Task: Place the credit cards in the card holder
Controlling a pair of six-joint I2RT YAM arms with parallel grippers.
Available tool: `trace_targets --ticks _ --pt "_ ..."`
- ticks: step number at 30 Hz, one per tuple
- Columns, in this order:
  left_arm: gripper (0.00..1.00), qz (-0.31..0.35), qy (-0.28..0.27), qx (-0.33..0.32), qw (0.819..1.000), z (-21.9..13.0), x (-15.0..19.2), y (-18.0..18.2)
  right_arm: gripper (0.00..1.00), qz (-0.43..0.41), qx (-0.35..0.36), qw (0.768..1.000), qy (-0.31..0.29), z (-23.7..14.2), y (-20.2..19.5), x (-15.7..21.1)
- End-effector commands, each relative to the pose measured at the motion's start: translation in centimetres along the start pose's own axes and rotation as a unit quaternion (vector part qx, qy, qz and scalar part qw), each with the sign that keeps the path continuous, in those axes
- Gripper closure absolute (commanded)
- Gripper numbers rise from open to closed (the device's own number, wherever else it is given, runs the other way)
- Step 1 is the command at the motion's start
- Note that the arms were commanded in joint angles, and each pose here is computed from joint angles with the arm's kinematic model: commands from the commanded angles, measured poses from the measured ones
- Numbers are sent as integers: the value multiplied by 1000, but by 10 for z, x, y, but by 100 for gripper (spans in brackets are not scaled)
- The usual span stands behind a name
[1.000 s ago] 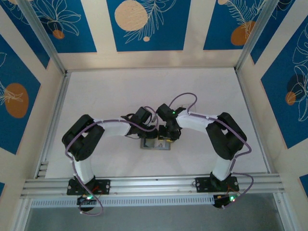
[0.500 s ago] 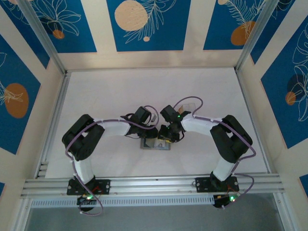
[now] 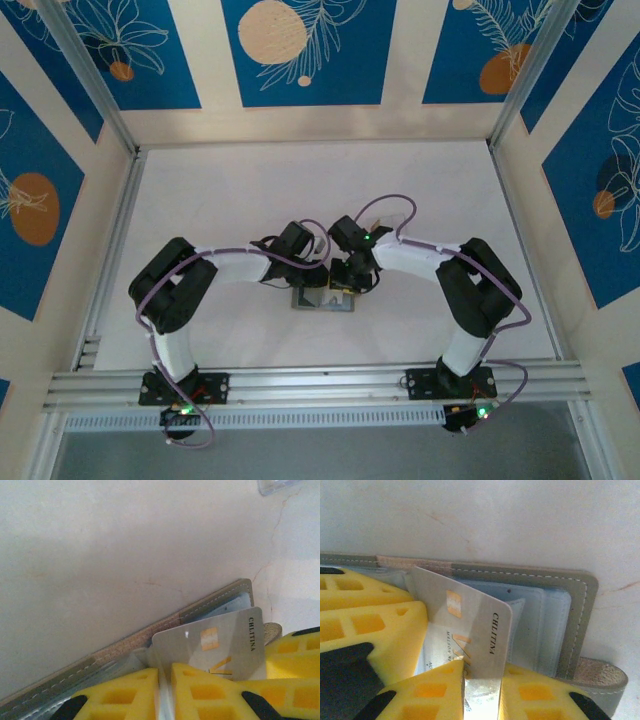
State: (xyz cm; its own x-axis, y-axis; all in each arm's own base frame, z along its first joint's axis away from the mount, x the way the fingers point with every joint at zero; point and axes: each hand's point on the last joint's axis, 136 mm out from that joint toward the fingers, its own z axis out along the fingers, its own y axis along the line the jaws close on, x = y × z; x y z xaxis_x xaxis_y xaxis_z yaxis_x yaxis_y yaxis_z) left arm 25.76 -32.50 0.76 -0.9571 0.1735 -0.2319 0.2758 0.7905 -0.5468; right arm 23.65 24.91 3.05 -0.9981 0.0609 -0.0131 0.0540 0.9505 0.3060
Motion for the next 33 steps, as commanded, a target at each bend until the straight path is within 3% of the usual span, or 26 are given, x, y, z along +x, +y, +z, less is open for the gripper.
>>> trace_targets --ticks 1,12,23,28,33 --pt "83 -36 153 -110 982 40 107 80 80 -33 -2 999 -4 -1 12 -4" --pt "79 -38 127 -50 990 26 78 44 84 -70 1 998 8 -15 21 -8" --pt "79 -53 129 -34 990 28 81 45 84 -78 -25 996 37 4 33 -6" --pt "79 -59 121 -26 991 23 77 43 94 -79 -33 996 35 -2 33 -3" --pt "75 -69 90 23 993 -2 54 24 100 -76 -37 996 15 -25 23 -5"
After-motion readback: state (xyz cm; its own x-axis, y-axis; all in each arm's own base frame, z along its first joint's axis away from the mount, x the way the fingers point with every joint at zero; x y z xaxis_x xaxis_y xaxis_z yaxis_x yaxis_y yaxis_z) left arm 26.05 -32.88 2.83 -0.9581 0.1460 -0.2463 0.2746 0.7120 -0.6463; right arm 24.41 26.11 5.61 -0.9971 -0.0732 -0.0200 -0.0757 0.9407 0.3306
